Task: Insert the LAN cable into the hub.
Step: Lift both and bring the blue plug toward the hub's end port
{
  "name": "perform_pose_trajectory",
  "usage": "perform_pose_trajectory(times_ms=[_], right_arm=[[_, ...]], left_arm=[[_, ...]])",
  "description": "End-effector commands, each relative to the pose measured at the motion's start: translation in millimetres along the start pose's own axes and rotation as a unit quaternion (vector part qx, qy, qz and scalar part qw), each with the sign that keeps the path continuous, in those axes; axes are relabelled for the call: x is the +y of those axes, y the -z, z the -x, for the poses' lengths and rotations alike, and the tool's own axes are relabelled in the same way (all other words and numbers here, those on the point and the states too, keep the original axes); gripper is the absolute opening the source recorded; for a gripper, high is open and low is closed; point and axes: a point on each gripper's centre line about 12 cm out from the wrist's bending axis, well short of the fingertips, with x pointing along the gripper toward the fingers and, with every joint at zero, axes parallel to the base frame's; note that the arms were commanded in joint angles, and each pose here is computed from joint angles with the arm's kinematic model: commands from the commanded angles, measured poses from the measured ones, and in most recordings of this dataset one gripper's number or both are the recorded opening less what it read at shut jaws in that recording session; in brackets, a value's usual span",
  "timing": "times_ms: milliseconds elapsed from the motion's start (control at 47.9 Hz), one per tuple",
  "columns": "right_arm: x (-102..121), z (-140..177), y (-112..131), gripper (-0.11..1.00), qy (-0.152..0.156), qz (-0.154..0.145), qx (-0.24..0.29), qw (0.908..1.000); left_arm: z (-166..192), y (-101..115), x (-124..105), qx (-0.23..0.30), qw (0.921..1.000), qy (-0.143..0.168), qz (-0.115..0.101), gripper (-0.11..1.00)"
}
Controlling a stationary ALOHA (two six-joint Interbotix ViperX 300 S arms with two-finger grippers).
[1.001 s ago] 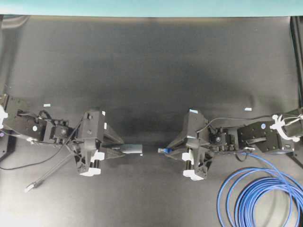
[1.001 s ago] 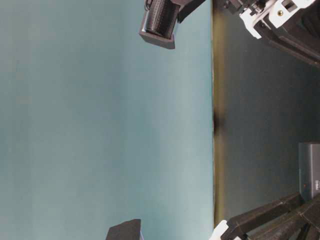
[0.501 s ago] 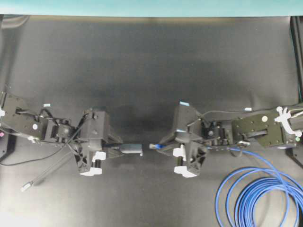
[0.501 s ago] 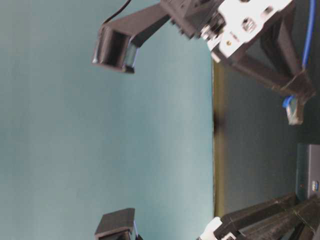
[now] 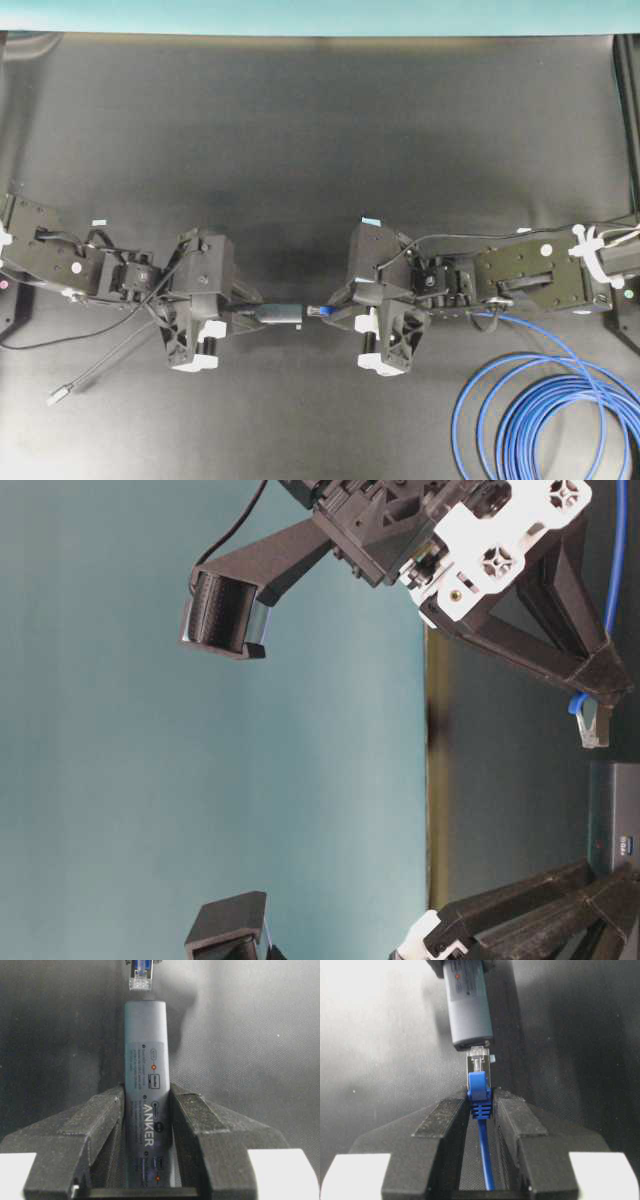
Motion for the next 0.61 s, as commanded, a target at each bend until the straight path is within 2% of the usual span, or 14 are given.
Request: perform_pose_trajectory(times_ms=[0, 584], right_arm=[[1.3, -0.6, -7.2, 0.13, -0.002, 0.005, -0.011, 0.9999], [2.3, -6.2, -7.8, 0.13, -0.002, 0.008, -0.010, 0.9999]], left_arm=[[0.7, -11.7, -1.6, -0.018, 0.9998, 0.003, -0.002, 0.28], [-1.4, -15.0, 0.3, -0.021, 0.9998, 0.000, -0.001, 0.28]])
